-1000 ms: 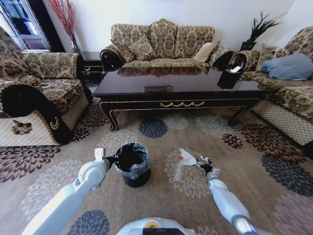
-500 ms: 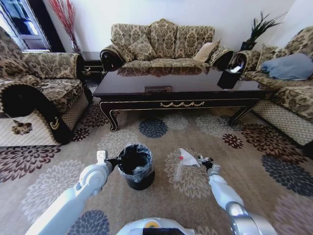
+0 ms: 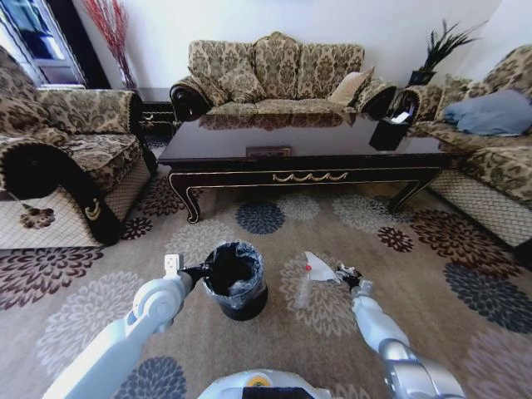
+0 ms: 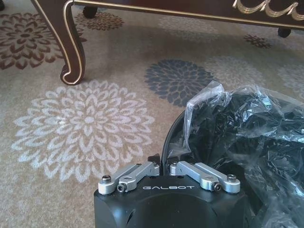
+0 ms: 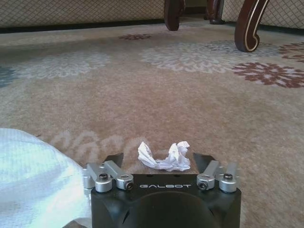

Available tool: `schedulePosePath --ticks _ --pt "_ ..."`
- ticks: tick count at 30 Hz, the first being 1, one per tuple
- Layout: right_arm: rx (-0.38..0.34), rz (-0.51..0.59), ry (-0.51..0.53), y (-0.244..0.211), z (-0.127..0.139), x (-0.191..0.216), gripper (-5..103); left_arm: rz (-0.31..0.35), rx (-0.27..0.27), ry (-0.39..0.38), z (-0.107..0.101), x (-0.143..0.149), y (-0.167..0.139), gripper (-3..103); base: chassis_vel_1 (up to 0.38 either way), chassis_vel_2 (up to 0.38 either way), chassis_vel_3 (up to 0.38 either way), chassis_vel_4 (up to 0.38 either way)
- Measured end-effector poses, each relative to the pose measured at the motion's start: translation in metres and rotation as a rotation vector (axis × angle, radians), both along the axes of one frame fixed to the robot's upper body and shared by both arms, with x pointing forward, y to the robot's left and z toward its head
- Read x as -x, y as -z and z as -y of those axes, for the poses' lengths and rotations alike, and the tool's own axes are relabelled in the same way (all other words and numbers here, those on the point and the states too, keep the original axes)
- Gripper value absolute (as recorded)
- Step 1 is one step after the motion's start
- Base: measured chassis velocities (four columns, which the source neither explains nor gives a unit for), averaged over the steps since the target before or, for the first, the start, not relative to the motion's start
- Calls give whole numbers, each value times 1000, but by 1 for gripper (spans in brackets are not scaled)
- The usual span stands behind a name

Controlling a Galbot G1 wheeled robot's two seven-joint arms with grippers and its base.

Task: Move to the front of the table and pick up the trash from the floor, then place it into the trash bin.

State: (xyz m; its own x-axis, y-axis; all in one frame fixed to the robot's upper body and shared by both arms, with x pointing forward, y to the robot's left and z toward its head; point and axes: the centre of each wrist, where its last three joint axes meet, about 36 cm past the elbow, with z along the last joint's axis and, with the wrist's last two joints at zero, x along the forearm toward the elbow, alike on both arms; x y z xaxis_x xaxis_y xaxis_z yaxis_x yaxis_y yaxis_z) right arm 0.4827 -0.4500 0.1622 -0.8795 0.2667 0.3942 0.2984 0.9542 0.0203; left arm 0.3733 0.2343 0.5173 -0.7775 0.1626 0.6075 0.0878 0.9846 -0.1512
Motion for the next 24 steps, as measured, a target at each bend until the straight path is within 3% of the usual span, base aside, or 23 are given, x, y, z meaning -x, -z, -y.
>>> schedulePosePath --ticks 4,7,13,15,20,24 --pt "0 -3 5 1 2 2 68 4 6 7 2 3 -2 4 0 0 0 0" --pt "-1 -4 7 1 2 3 62 2 8 7 3 6 -2 4 0 0 0 0" --pt "-3 -12 11 0 5 3 35 4 13 2 3 8 -1 4 0 0 0 0" --pt "-3 -12 10 0 4 2 35 4 14 2 2 8 -1 4 0 0 0 0" --pt "-6 -13 9 0 2 0 8 5 16 1 1 9 -1 4 0 0 0 0" --pt "-7 -11 9 0 1 0 2 4 17 2 1 8 0 4 0 0 0 0"
